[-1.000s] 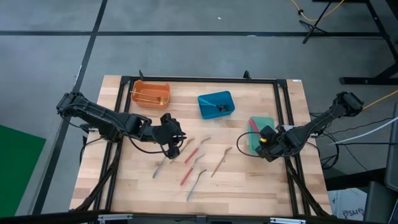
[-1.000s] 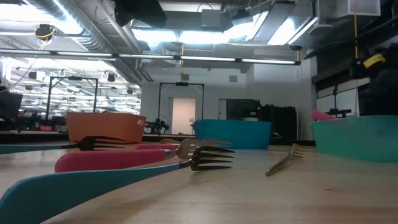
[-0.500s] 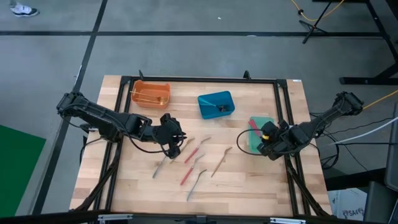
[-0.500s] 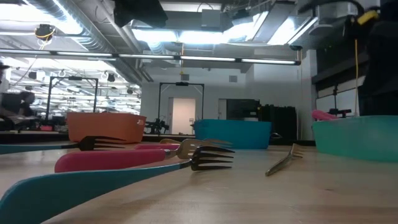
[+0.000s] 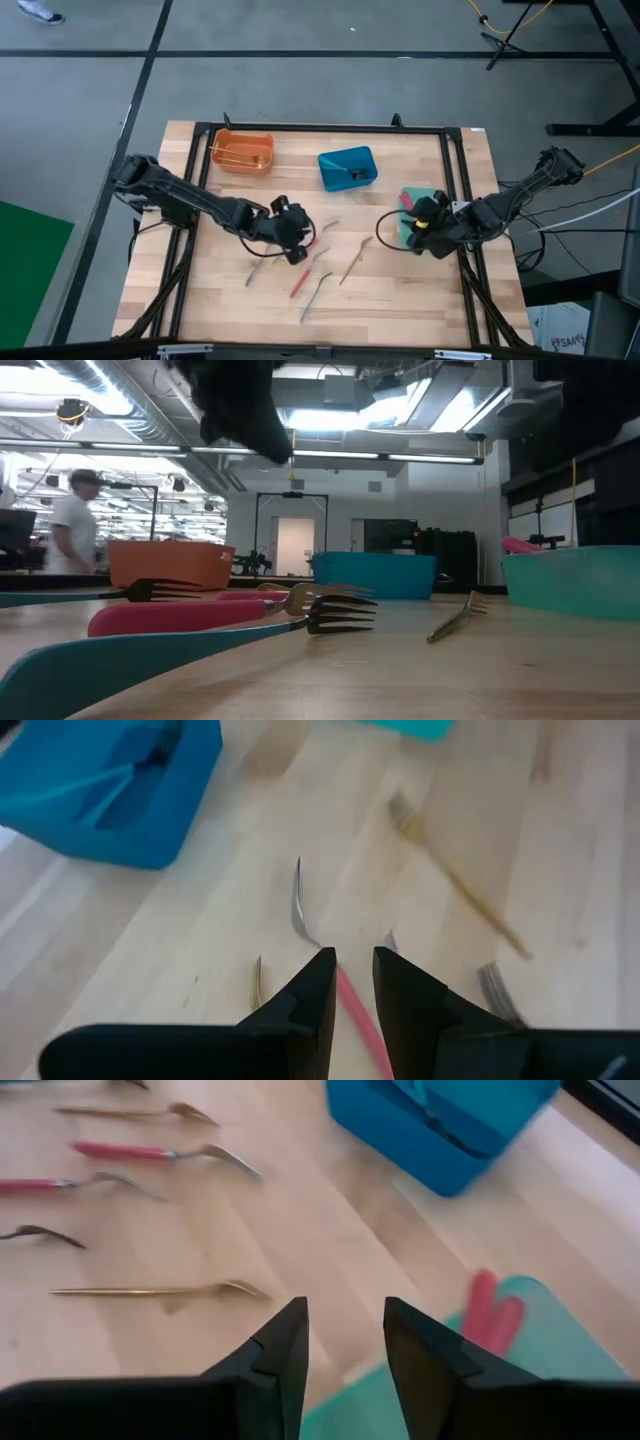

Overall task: Sort silverware by color (type)
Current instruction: Put the gold fork into the orange bin

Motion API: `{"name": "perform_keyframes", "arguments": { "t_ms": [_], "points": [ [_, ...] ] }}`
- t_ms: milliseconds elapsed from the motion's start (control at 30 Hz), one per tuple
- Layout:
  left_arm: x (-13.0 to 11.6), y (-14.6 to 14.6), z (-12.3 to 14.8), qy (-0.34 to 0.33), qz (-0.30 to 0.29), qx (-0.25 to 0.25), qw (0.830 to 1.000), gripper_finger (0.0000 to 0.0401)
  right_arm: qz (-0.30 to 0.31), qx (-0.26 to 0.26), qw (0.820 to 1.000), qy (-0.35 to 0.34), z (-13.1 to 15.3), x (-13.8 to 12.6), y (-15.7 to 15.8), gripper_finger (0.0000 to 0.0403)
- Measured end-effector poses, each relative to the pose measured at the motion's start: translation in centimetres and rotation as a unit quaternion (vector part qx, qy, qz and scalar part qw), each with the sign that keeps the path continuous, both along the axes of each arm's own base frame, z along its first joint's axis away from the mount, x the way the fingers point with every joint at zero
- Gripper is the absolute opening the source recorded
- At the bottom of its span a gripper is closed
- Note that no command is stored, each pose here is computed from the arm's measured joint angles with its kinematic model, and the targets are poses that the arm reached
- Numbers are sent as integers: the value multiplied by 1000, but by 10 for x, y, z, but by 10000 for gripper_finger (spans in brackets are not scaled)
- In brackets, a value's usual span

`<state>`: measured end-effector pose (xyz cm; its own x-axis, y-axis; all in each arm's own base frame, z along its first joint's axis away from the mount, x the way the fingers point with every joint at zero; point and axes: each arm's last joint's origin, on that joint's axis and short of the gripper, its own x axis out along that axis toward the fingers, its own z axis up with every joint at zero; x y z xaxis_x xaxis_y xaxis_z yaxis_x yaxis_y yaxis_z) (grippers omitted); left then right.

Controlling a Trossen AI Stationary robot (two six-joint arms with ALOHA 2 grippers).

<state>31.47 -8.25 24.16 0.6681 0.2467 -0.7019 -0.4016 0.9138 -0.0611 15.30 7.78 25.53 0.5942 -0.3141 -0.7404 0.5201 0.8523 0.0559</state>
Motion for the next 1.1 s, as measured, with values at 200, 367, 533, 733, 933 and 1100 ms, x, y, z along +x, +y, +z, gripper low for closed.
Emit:
{"name": "perform_keyframes", "arguments": {
  "t_ms": [200,367,533,733,933,1100],
  "points": [
    [11,-3,-30,49,0,15,999,64,29,3,999,-33,4,7,5,121],
    [17,-2,-57,98,11,24,995,64,52,-8,998,-42,7,10,6,121],
    [17,4,-79,147,47,22,988,64,67,-25,997,-37,7,10,6,121],
    [16,7,-88,170,60,24,983,64,68,-28,997,-37,7,10,6,121],
    [15,5,-88,170,70,0,983,64,68,-28,997,-37,7,10,6,121],
    [15,3,-89,178,59,-26,982,64,68,-28,997,-37,7,10,6,121]
  ]
}}
